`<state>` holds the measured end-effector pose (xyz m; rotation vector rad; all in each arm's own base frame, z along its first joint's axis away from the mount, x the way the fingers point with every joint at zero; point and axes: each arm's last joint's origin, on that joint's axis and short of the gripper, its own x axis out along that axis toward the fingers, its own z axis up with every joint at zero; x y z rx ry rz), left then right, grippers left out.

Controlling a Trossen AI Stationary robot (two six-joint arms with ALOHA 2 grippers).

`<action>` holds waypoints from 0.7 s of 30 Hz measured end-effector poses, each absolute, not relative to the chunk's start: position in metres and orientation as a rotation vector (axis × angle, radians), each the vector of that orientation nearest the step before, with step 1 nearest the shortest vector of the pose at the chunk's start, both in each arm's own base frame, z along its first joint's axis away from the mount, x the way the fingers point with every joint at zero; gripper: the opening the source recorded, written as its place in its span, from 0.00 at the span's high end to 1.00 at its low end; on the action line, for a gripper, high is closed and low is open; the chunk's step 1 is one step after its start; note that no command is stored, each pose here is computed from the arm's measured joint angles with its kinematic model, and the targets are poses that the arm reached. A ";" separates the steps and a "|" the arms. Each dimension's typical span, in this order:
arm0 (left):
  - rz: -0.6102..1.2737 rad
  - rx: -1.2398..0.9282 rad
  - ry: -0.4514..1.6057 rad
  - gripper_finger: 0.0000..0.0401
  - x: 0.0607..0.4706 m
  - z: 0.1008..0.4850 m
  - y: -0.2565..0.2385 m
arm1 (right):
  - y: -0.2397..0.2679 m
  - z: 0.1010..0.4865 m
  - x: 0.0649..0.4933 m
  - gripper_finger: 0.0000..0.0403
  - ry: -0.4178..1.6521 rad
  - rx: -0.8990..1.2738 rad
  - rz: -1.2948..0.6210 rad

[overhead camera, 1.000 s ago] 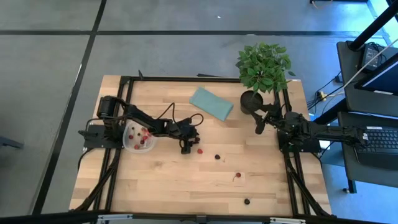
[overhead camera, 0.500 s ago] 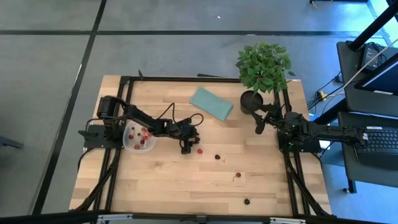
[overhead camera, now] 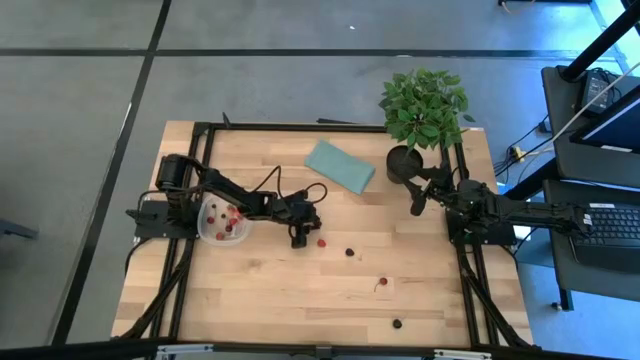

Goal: Pick and placing Produce into tupperware
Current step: Put the top blackberry into the transparent bin

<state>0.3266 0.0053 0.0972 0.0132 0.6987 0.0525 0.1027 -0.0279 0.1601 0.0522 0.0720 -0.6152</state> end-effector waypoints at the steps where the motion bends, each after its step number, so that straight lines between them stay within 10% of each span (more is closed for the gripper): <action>1: 0.052 0.014 0.699 0.70 0.327 0.097 0.005 | -0.028 0.160 0.103 0.46 0.072 0.052 -0.615; 21: 0.072 -0.042 0.761 0.78 0.302 0.147 0.008 | -0.028 0.160 0.103 0.46 0.072 0.052 -0.615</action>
